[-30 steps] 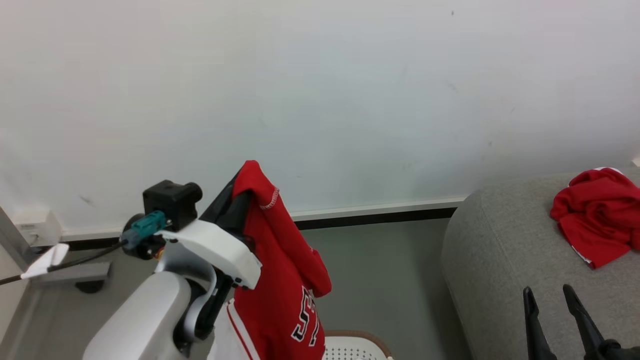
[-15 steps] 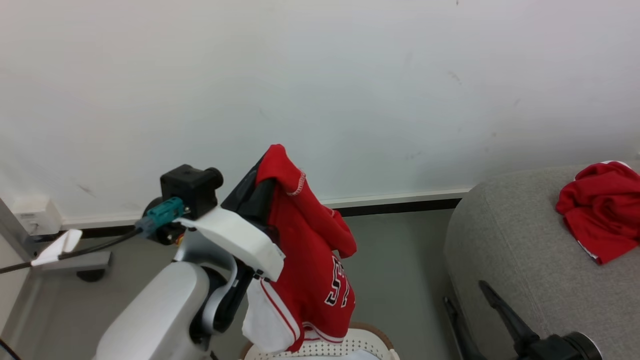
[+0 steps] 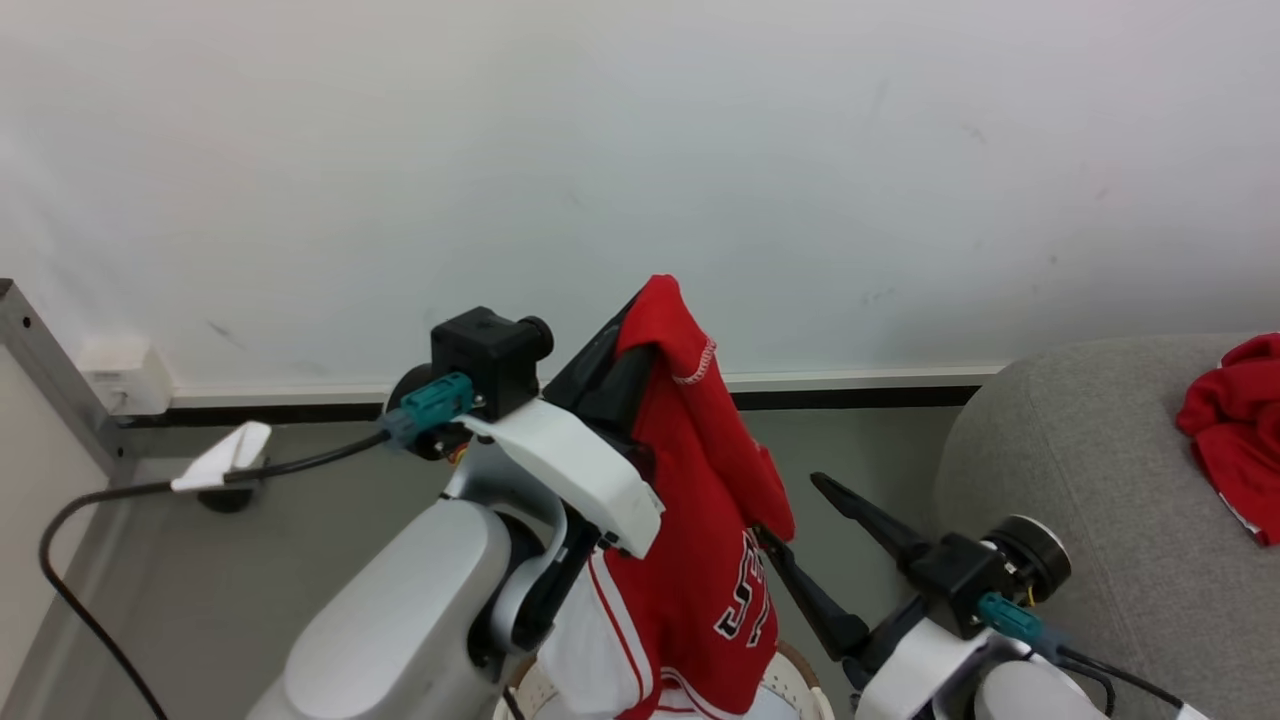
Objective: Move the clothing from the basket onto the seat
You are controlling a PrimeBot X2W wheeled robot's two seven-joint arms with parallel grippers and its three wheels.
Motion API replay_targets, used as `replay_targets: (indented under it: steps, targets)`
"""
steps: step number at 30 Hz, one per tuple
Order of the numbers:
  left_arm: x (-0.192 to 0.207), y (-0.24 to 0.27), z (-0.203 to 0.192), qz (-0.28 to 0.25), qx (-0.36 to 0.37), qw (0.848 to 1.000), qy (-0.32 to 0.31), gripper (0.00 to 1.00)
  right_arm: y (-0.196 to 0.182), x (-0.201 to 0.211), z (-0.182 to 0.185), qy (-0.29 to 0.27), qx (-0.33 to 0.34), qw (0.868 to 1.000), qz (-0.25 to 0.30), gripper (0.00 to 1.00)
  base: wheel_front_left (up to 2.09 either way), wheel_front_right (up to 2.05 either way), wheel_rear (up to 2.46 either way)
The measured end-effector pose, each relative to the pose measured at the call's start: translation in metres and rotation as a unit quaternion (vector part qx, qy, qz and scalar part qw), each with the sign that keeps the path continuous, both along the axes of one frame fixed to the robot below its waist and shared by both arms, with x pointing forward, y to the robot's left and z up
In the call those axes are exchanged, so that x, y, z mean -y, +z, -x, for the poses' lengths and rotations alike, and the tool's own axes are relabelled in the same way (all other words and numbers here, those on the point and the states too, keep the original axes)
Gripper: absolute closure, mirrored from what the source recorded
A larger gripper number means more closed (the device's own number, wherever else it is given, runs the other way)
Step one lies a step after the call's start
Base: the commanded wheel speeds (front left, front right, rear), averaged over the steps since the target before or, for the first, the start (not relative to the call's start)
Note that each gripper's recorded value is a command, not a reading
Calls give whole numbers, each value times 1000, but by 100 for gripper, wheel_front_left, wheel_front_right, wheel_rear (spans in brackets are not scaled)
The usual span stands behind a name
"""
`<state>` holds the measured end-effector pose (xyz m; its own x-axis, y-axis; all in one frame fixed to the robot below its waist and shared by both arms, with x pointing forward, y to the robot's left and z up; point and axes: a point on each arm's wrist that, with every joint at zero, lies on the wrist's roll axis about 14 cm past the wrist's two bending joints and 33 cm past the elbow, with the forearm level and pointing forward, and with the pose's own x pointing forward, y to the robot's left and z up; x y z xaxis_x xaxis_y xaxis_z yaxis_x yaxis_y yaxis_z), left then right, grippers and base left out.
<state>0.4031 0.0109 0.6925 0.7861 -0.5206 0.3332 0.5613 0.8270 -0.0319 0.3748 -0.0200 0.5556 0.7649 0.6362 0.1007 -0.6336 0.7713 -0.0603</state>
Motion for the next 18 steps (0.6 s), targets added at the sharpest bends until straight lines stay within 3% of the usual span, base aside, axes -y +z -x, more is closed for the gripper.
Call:
replay_targets:
  steps: [11, 18]
  targets:
    - [20, -1, 9, -6, -1, 999, -32, 100, -7, -51, -16, 64, -10, 997, 48, 0, 0, 0, 0]
    - [29, -3, 15, -6, -5, 999, -48, 100, 8, -65, -33, 66, 11, 996, 51, 0, 0, 0, 0]
